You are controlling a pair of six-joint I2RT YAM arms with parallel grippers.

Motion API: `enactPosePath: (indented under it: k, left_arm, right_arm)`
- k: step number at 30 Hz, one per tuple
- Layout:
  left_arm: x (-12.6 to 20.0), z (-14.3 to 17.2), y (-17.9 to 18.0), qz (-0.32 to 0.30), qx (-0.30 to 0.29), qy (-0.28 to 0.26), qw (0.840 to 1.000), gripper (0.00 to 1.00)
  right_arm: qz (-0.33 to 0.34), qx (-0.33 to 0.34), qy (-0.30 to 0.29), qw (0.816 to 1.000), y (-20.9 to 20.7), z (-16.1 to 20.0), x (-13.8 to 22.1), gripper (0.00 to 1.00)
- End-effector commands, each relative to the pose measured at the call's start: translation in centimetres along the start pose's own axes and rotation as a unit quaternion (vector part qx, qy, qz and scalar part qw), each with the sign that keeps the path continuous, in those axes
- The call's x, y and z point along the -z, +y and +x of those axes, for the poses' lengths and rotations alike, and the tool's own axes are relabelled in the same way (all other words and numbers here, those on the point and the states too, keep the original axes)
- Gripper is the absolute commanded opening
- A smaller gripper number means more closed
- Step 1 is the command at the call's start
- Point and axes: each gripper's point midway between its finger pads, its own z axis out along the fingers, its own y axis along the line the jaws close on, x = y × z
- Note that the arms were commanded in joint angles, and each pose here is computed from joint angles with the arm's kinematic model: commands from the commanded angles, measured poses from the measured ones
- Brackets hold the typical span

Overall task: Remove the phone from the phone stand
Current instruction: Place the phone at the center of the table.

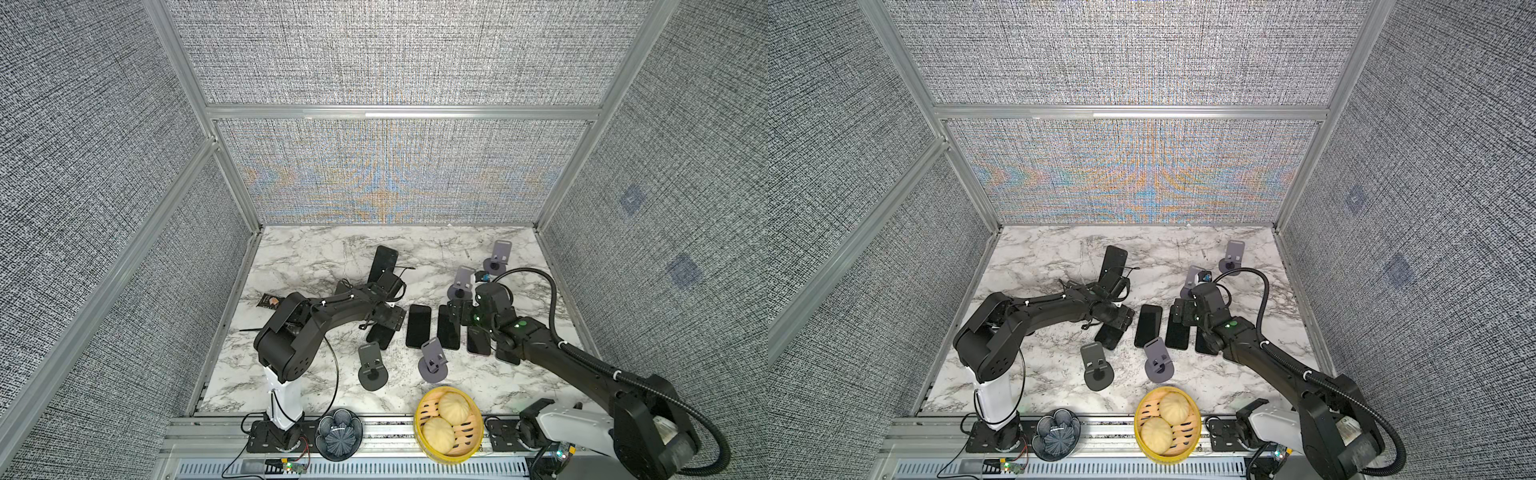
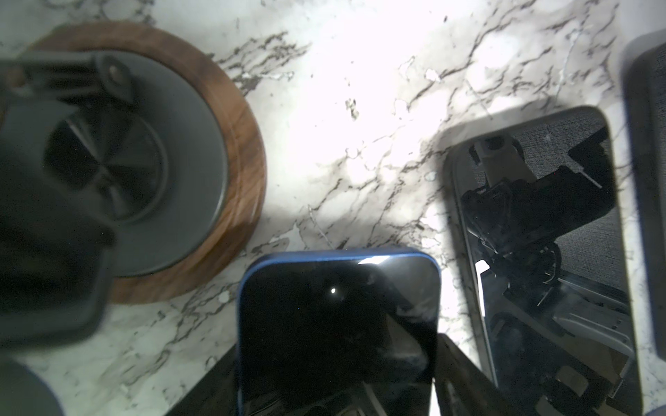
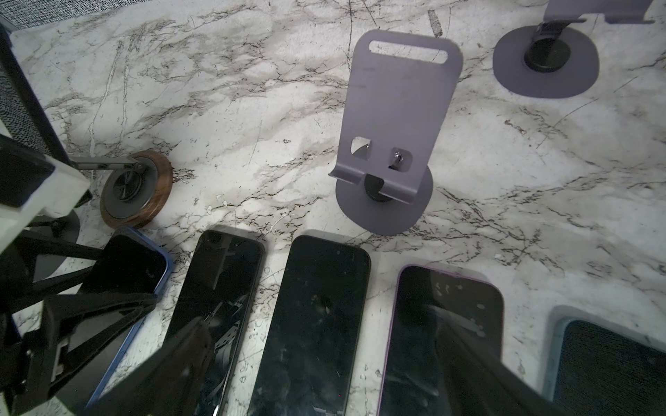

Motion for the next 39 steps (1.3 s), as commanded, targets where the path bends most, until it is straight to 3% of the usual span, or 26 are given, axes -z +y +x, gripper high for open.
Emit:
enactPosePath:
  k: [1,15,26,35,39]
  left_arm:
    - [0.1,3.9,0.9,-0.017,0.009,0.079,0.997,0.77]
    - [1.3,3.2,0.9,-0.021,0.006,0.066,0.998,0.81]
    - [6.3,0.6,-0.5,-0.005,-0.015,0.024,1.0,0.81]
    - [12.7,-3.3,0.8,-0.063,-0.038,-0.042,0.996,0.83]
    - [15.5,-5.9,3.6,-0.16,-0.016,-0.073,0.984,0.9]
  right_arm:
    - [0.0,-0.001,-0.006,1.0,0.1,-0.3,0.0,0.99]
    - [0.0,0.003,-0.002,1.0,0.1,-0.2,-0.1,0.99]
    - [-0.001,0.004,-0.003,1.0,0.1,-0.2,-0.1,0.99]
    - [0.0,0.005,-0.002,1.0,0.1,-0.1,-0.2,0.99]
    - [0.0,0.005,-0.001,1.0,0.1,-0.1,-0.2,0.99]
